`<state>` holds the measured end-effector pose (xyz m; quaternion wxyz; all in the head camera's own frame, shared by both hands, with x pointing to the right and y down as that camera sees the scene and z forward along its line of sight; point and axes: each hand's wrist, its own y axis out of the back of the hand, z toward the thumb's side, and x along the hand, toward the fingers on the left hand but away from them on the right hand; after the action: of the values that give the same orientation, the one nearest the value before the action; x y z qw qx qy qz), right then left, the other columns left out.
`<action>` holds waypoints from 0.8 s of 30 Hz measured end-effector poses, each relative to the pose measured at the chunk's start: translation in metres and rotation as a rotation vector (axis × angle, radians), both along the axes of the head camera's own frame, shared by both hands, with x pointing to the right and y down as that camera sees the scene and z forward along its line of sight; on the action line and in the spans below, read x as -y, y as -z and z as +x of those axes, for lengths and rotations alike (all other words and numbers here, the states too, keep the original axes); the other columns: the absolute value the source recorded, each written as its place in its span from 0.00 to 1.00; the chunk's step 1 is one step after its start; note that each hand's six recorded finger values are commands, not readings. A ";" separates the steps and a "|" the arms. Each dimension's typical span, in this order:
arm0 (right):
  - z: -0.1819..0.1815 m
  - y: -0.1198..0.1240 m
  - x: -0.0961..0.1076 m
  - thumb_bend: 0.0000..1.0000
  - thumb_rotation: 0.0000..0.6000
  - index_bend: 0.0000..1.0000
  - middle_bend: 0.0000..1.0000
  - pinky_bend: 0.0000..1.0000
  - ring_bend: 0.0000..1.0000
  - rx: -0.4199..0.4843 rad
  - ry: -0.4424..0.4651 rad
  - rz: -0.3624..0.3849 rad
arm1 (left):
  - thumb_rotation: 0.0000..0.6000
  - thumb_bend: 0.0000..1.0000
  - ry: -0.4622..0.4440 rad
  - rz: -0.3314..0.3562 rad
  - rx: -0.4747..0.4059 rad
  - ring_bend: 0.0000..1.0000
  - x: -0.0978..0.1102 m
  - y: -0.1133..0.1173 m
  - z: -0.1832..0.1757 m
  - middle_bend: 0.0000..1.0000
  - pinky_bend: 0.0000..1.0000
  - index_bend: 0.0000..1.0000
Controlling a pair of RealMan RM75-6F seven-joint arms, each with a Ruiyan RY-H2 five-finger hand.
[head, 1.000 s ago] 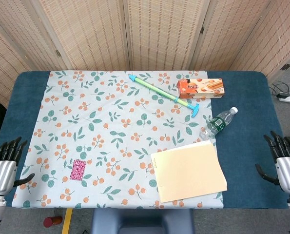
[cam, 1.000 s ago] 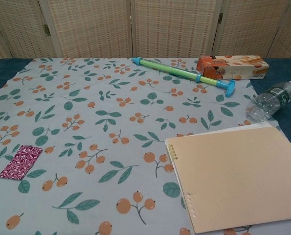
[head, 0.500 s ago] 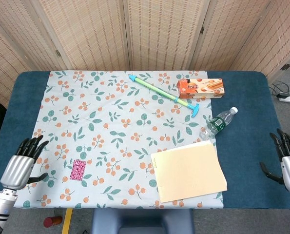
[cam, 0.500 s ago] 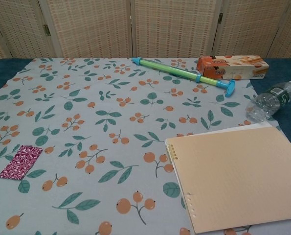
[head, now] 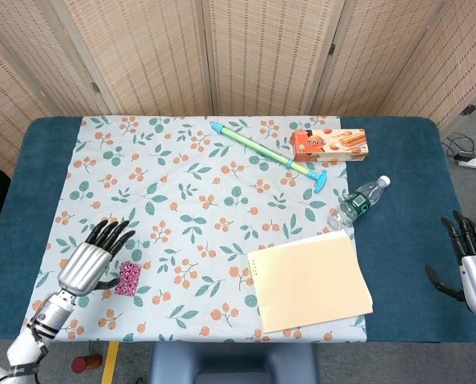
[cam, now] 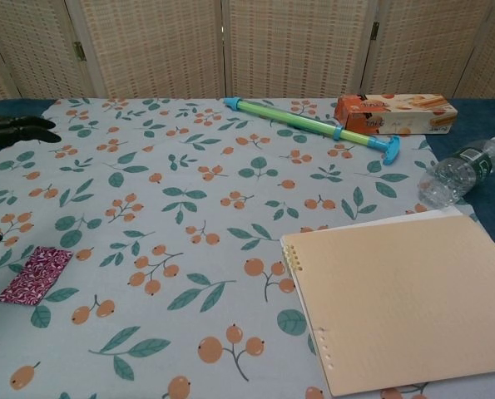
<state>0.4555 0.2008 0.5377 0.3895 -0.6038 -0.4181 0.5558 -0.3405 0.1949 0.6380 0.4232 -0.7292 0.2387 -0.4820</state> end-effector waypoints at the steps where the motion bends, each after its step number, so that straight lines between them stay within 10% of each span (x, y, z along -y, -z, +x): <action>1: 0.000 0.000 0.000 0.36 0.83 0.00 0.00 0.00 0.00 0.000 0.001 -0.002 | 1.00 0.13 -0.007 -0.002 -0.002 0.00 0.001 -0.003 0.004 0.01 0.00 0.08; 24: -0.004 -0.007 -0.002 0.36 0.83 0.00 0.00 0.00 0.00 0.013 0.002 -0.016 | 1.00 0.13 -0.077 -0.091 0.102 0.00 -0.002 -0.066 0.035 0.01 0.00 0.02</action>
<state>0.4512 0.2024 0.5448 0.3824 -0.6109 -0.4154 0.5551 -0.3060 0.1974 0.7041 0.4195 -0.7306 0.1666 -0.5123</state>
